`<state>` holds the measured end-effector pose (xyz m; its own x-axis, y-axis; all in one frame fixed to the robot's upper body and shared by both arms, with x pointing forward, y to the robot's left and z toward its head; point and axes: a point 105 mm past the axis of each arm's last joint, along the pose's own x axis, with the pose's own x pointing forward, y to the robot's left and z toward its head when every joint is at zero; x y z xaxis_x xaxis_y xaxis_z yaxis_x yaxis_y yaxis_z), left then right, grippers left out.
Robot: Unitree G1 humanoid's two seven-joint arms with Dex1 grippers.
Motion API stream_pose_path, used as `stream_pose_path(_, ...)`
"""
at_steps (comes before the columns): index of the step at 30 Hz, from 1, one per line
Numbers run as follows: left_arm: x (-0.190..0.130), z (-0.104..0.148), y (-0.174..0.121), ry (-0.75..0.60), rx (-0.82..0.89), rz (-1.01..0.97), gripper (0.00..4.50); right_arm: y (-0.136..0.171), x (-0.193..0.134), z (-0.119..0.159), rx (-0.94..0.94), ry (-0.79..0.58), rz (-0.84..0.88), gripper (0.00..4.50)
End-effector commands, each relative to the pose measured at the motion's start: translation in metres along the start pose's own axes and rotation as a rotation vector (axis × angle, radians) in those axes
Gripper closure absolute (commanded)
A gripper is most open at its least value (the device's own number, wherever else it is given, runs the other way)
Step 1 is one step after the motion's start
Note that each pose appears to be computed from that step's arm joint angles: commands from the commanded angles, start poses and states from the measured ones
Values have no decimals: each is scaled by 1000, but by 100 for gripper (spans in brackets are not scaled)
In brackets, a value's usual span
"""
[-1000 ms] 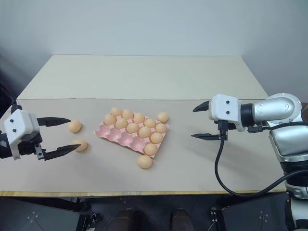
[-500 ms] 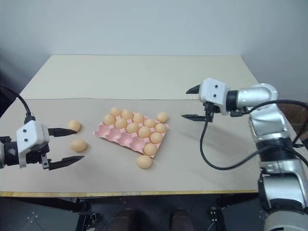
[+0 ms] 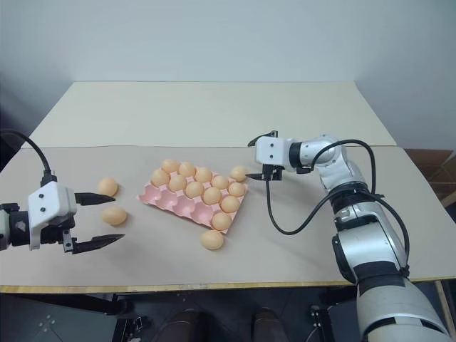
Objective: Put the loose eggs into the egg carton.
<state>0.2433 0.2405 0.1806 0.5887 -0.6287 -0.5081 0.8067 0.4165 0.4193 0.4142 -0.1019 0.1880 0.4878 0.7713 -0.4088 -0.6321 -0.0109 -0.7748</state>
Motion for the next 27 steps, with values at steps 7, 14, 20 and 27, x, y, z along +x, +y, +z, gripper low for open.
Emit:
stream_pose_path(7, -5, 7, -2, -6, 43, 28, 2, 3, 25, 2, -182, 67, 14, 0)
stream_pose_path(14, -7, 4, -5, -2, 33, 37, 2, 0, 36, 10, -243, 79, 12, 0)
stream_pose_path(20, -7, 3, -5, -1, 32, 47, 2, -1, 47, 13, -280, 101, 5, 0)
stream_pose_path(27, -6, 1, -6, -3, 28, 51, 2, 1, 54, 9, -276, 150, 6, 0)
